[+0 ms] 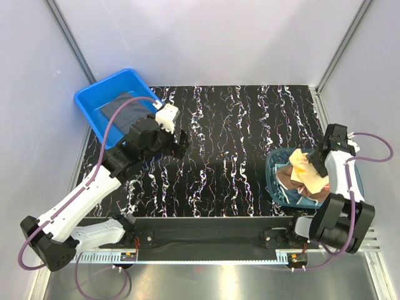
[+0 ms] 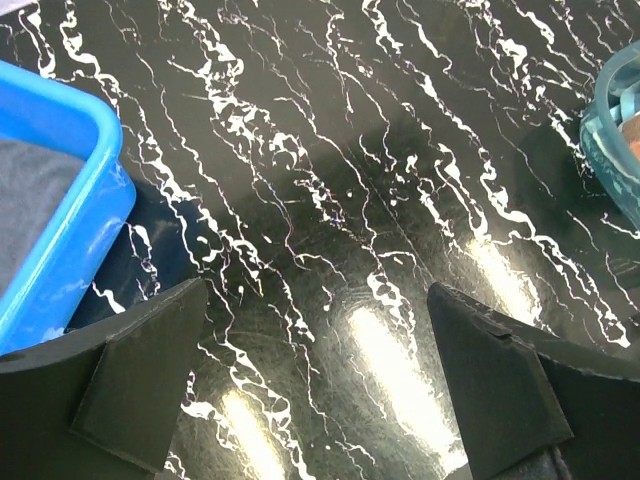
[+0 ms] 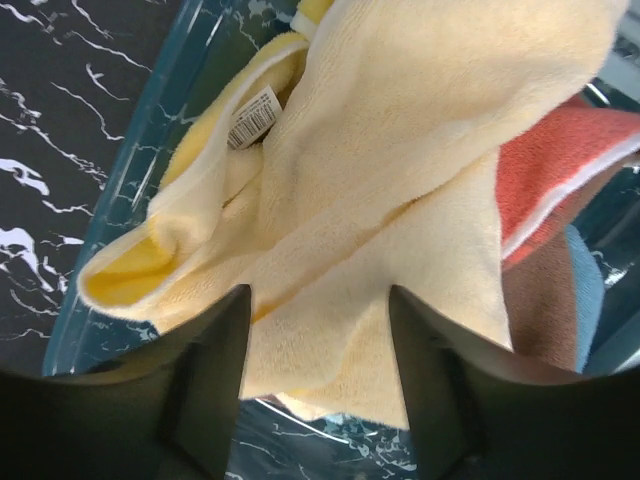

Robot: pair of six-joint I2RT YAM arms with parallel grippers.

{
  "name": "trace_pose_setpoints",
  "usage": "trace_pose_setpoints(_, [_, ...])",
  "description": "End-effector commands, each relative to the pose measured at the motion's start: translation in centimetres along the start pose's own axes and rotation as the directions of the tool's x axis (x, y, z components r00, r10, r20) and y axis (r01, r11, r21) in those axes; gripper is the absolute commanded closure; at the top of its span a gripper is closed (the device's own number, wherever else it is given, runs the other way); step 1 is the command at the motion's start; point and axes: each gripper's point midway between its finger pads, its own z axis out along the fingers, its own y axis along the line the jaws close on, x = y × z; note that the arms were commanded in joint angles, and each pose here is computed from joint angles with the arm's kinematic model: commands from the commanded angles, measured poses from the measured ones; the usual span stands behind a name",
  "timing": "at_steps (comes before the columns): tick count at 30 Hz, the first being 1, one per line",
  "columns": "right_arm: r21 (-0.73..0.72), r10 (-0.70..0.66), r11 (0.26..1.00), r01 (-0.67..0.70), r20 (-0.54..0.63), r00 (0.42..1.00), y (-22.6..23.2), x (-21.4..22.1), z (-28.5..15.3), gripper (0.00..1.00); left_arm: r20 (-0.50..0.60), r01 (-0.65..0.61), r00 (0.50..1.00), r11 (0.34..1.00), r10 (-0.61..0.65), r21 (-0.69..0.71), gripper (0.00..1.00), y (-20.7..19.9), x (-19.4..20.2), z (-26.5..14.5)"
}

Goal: Fold and stack the towels
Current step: Grab crumpled towel, then move the towel to the center of the board

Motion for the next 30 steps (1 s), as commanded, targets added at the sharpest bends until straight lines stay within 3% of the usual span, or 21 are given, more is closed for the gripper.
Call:
trace_pose_setpoints(1, [-0.051, 0.056, 0.997, -0.055, 0.015, 0.998, 1.7, -0.5, 1.7, 0.44, 0.102, 0.014, 0.995, 0.999, -0.018, 0.035, 0.01, -0.7, -2.7, -0.6])
trace_pose_setpoints(4, [-0.012, 0.037, 0.999, -0.037, 0.049, 0.998, 1.0, -1.2, 2.0, 0.55, 0.086, 0.013, 0.996, 1.000, -0.016, 0.029, 0.01, -0.7, -2.7, -0.2])
trace_pose_setpoints(8, [-0.033, 0.031, 0.999, -0.029, 0.087, 0.996, 1.0, -2.6, 1.5, 1.00, 0.065, 0.013, 0.998, 1.000, -0.014, 0.018, 0.02, -0.5, -2.2, 0.1])
trace_pose_setpoints(13, [-0.162, 0.006, 0.987, 0.015, 0.132, 0.991, 3.4, -5.0, -2.2, 1.00, 0.071, -0.002, 0.997, 1.000, 0.003, -0.013, 0.02, 0.1, -2.3, -0.3])
trace_pose_setpoints(17, [-0.465, -0.040, 0.877, 0.118, 0.175, 0.984, 9.2, -8.0, -10.6, 1.00, 0.110, 0.002, 0.994, 1.000, 0.000, -0.020, 0.02, 0.3, -3.3, -0.8])
trace_pose_setpoints(18, [-0.577, -0.046, 0.800, 0.166, 0.217, 0.975, 11.6, -9.5, -15.1, 1.00, 0.130, 0.006, 0.992, 1.000, -0.005, -0.006, 0.02, 0.0, -3.8, -0.8])
trace_pose_setpoints(20, [-0.697, -0.122, 0.665, 0.268, 0.254, 0.960, 14.9, -9.0, -19.6, 1.00, 0.150, 0.039, 0.988, 0.999, -0.038, -0.002, 0.01, -0.1, -4.5, -1.1])
trace_pose_setpoints(21, [-0.783, -0.146, 0.535, 0.319, 0.286, 0.947, 16.7, -8.9, -23.9, 1.00, 0.167, 0.057, 0.984, 0.998, -0.053, -0.017, 0.01, 0.1, -5.2, -1.3])
trace_pose_setpoints(22, [-0.804, -0.157, 0.488, 0.340, 0.303, 0.940, 17.8, -8.6, -25.7, 1.00, 0.182, 0.109, 0.978, 0.994, -0.102, -0.026, 0.01, 0.3, -5.7, -1.5])
trace_pose_setpoints(24, [-0.831, -0.250, 0.387, 0.401, 0.324, 0.912, 20.4, -5.9, -29.0, 1.00, 0.194, 0.141, 0.973, 0.989, -0.129, -0.051, 0.01, 0.7, -6.5, -1.8])
trace_pose_setpoints(27, [-0.888, -0.395, 0.280, 0.365, 0.240, 0.887, 22.9, -0.4, -29.4, 1.00, 0.172, 0.135, 0.979, 0.983, -0.113, -0.124, 0.01, 1.9, -6.7, -2.2])
trace_pose_setpoints(29, [-0.899, -0.437, 0.254, 0.356, 0.222, 0.872, 23.4, 2.2, -28.6, 1.00, 0.151, 0.137, 0.982, 0.974, -0.109, -0.183, 0.01, 3.0, -6.4, -2.2])
trace_pose_setpoints(30, [-0.902, -0.508, 0.273, 0.336, 0.161, 0.846, 23.1, 5.9, -25.9, 1.00, 0.140, 0.137, 0.984, 0.966, -0.108, -0.217, 0.01, 3.6, -6.0, -2.5])
